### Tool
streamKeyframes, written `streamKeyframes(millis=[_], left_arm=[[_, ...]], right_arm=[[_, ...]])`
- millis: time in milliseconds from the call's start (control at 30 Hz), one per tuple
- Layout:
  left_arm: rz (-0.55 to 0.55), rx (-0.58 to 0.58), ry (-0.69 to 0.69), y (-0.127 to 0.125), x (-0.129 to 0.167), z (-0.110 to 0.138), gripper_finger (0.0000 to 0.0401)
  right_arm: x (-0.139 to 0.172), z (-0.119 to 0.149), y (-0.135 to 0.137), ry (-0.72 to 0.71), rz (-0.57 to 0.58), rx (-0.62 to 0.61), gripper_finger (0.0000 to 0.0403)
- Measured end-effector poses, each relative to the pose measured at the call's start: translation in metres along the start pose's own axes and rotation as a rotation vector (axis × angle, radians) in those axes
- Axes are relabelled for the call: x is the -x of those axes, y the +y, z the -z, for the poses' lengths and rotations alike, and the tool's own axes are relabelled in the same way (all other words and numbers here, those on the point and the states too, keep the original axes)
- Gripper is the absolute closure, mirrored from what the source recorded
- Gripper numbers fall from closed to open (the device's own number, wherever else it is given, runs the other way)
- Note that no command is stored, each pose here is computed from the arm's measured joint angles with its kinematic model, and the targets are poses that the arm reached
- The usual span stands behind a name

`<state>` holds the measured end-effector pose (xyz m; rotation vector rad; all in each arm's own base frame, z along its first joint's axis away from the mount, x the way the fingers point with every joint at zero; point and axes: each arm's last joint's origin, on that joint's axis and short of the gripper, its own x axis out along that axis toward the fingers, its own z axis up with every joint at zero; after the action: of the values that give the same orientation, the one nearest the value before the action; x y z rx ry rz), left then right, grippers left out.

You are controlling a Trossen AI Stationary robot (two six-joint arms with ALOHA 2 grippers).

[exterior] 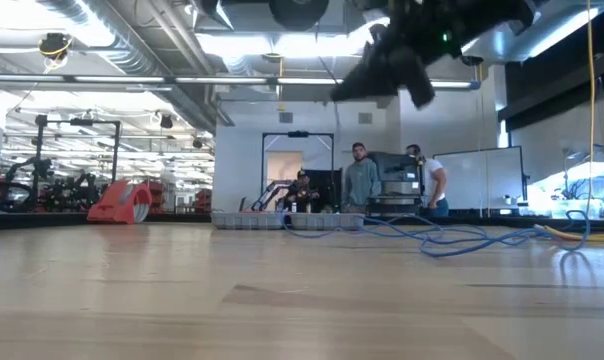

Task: Coil cords
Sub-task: Uncoil the blue wire from the spool

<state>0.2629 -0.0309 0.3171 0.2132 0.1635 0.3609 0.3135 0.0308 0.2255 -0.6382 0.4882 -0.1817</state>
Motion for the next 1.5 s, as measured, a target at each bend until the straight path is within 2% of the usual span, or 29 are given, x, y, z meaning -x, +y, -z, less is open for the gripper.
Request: streamKeyframes(millis=[233, 400, 467, 667, 767, 867, 1000, 1133, 1200, 1300, 1400, 1500], left_arm=[[0.082, -0.107, 0.076, -0.009, 0.007, 0.007, 0.0401], [0.086, -0.128, 0.116, -0.008, 0.007, 0.011, 0.0401], [0.085, -0.12, 0.139, -0.007, 0.006, 0.014, 0.0401], [0.05, -0.077, 0.213, 0.002, 0.001, 0.022, 0.0401], [0.024, -0.047, 0.234, 0.006, -0.004, 0.026, 0.0401], [-0.004, -0.044, 0.268, 0.009, -0.014, 0.033, 0.0401], [-0.061, -0.015, 0.267, 0.017, -0.031, 0.04, 0.0401], [-0.126, 0.056, 0.215, 0.026, -0.045, 0.041, 0.0401], [-0.175, 0.101, 0.182, 0.032, -0.048, 0.039, 0.0401], [-0.255, 0.111, 0.121, 0.039, -0.048, 0.032, 0.0401], [-0.281, 0.125, 0.04, 0.044, -0.042, 0.019, 0.0401], [-0.263, 0.113, 0.0, 0.042, -0.031, 0.009, 0.0401]], right_arm=[[0.001, 0.017, -0.003, 0.261, 0.189, 0.093, 0.0398], [0.003, 0.021, -0.01, 0.388, 0.4, 0.124, 0.0398], [0.005, 0.018, -0.013, 0.382, 0.454, 0.109, 0.0398], [0.023, -0.001, -0.02, 0.26, 0.47, 0.037, 0.0398], [0.034, -0.013, -0.02, 0.147, 0.424, -0.023, 0.0398], [0.038, -0.025, -0.018, -0.014, 0.331, -0.094, 0.0397], [0.04, -0.04, -0.014, -0.266, 0.118, -0.18, 0.0397], [0.038, -0.045, -0.007, -0.413, -0.093, -0.213, 0.0397], [0.038, -0.044, -0.004, -0.427, -0.156, -0.182, 0.0397], [0.034, -0.04, 0.003, -0.397, -0.212, -0.129, 0.0397], [0.03, -0.031, 0.005, -0.299, -0.193, -0.064, 0.0397], [0.025, -0.018, 0.004, -0.153, -0.152, -0.037, 0.0397]])
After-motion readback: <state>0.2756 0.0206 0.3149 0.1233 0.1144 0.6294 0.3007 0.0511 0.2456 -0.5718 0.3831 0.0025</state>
